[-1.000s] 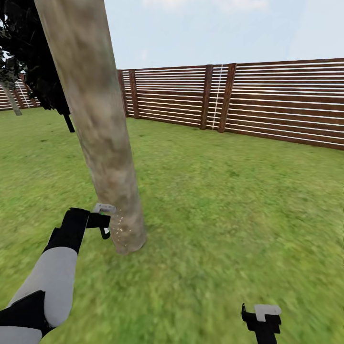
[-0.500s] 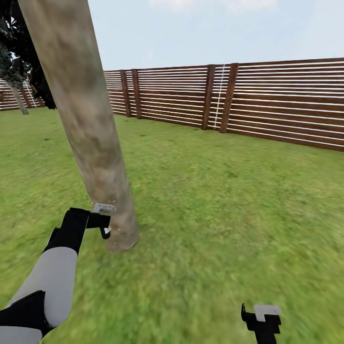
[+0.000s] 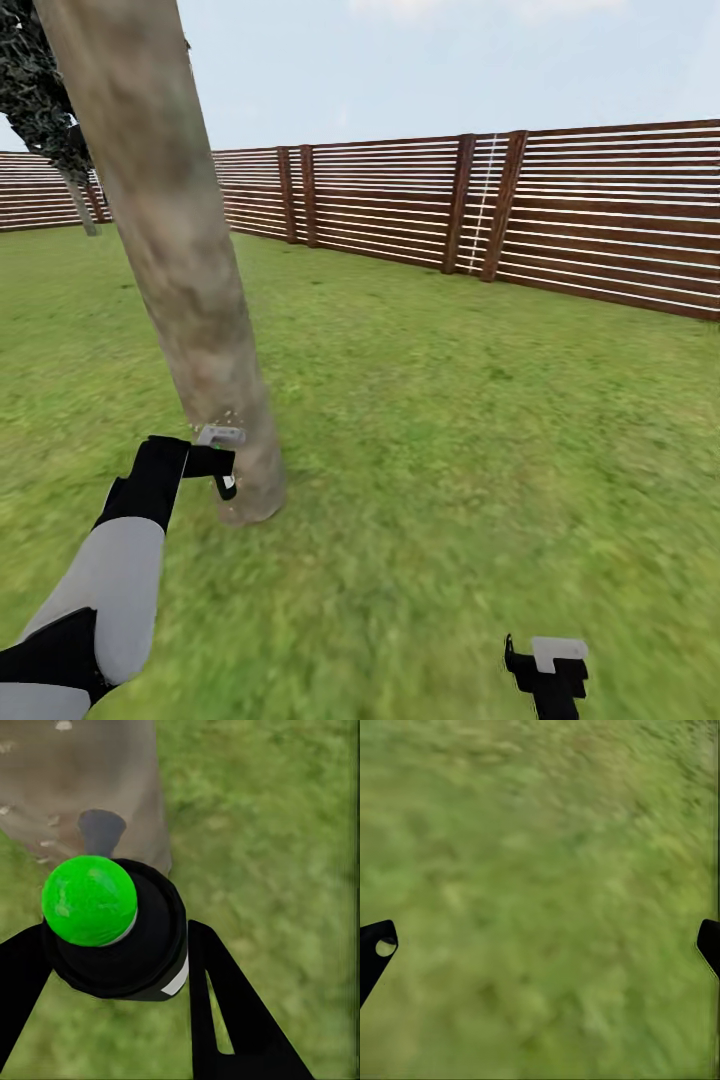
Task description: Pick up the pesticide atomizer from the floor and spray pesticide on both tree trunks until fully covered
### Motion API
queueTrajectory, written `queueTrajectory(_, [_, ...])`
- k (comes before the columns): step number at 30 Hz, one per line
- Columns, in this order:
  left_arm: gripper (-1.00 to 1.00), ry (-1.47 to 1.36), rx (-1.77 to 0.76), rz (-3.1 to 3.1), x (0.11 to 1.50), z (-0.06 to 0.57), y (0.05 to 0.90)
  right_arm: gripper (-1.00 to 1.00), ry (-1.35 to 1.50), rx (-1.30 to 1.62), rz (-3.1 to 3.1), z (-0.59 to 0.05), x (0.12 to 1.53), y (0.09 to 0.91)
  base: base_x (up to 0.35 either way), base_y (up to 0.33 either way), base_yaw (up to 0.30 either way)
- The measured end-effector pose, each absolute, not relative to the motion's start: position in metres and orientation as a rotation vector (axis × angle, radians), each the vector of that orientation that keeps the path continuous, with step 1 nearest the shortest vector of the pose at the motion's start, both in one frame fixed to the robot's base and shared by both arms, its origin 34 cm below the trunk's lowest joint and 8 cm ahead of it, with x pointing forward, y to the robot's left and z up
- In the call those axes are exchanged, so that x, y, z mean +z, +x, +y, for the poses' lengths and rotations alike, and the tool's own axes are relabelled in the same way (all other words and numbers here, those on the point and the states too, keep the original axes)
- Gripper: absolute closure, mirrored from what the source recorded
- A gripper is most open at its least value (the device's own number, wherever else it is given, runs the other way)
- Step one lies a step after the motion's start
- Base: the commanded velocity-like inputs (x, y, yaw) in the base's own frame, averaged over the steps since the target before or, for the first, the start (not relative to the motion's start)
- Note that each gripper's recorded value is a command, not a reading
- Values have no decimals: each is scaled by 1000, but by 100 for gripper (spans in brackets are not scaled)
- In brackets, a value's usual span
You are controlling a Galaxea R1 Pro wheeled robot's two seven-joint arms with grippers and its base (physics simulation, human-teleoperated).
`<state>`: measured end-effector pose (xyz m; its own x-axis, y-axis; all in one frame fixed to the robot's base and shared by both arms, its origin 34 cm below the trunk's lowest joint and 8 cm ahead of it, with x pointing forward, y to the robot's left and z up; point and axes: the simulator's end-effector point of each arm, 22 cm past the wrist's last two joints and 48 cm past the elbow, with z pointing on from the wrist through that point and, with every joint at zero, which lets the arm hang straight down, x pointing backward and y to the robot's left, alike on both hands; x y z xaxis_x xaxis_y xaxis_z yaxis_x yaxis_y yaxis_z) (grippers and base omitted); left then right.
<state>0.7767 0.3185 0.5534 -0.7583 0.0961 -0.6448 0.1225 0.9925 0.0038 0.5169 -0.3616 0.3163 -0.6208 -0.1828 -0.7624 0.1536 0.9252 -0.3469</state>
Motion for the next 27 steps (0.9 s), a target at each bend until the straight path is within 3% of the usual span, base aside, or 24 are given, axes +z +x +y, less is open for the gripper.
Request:
queueTrajectory(9, [100, 137, -40, 2446, 549, 328, 772, -100, -21, -481, 2189, -361, 316, 517, 2, -275, 83])
queueTrajectory(14, [100, -42, 93, 2468, 534, 404, 750, -100, -21, -481, 2190, -362, 316, 516, 57, -275, 181])
queueTrajectory(23, [100, -13, 10, 2527, 499, 351, 740, -100, -21, -482, 2189, -363, 316, 516, 138, -271, 4])
queueTrajectory(27, [100, -48, 137, 2545, 496, 416, 722, -100, -22, -483, 2189, -363, 316, 517, 155, -265, 0])
